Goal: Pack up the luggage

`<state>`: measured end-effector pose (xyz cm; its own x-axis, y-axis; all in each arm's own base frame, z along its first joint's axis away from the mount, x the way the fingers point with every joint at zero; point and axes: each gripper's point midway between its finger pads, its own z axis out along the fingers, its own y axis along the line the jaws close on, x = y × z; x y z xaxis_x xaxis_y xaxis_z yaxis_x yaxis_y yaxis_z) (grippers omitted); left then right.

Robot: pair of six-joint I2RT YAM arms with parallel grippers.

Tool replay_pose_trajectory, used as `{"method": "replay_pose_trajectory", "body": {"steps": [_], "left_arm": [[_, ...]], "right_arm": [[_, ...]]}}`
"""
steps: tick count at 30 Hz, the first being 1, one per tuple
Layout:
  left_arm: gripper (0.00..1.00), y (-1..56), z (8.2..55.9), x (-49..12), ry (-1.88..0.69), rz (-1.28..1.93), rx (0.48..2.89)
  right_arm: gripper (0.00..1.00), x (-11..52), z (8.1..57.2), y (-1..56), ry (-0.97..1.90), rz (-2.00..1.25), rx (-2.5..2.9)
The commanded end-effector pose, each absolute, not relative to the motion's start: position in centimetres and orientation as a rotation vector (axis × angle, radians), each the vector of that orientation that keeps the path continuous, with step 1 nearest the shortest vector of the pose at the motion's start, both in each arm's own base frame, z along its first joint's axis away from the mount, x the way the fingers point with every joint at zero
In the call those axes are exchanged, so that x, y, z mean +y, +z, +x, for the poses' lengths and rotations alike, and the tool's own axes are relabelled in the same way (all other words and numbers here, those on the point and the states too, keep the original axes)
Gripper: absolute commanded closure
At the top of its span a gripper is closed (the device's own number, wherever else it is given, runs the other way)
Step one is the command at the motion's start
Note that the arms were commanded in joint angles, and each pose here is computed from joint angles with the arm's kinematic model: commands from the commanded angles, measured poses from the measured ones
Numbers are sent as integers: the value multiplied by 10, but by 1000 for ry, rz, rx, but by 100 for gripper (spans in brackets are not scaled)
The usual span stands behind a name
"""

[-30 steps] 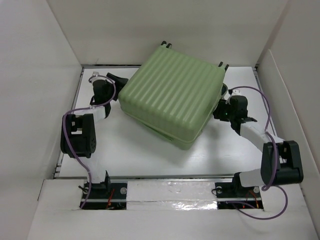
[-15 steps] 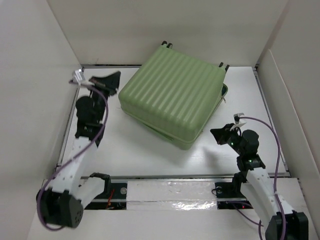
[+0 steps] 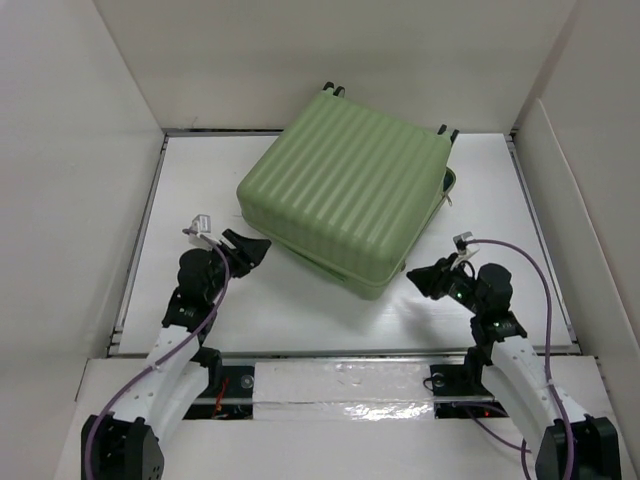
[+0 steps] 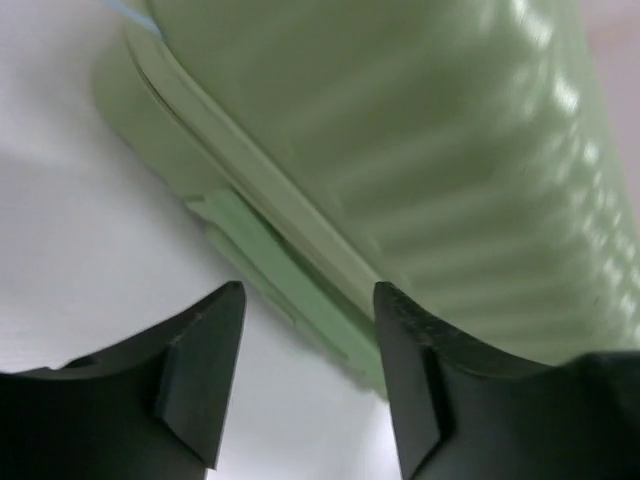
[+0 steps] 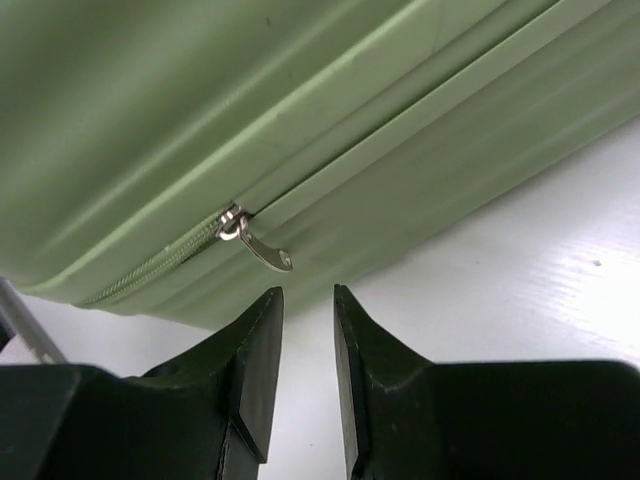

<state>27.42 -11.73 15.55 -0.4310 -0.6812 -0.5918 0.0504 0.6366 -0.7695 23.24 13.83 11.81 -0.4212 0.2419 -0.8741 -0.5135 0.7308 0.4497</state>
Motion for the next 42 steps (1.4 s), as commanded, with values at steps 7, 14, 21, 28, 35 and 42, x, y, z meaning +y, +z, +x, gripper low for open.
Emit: {"method": "replay_pose_trajectory", "body": {"steps": [7, 14, 21, 28, 35, 42], "left_arm": [[38, 124, 238, -175, -1140, -239, 2009], [37, 124, 234, -219, -1209, -165, 2035], [37, 120, 236, -225, -1225, -156, 2044], [38, 119, 237, -238, -1234, -139, 2044], [40, 115, 231, -253, -1220, -85, 2066], [42, 107, 225, -257, -1230, -66, 2089]], "right_arm": [[63, 156, 233, 152, 894, -354, 1663], [62, 164, 239, 156, 886, -389, 1649], [62, 167, 247, 157, 866, -388, 1633], [63, 175, 256, 165, 849, -399, 1613], [73, 166, 265, 173, 767, -356, 1590], [72, 159, 266, 180, 712, -335, 1561]]}}
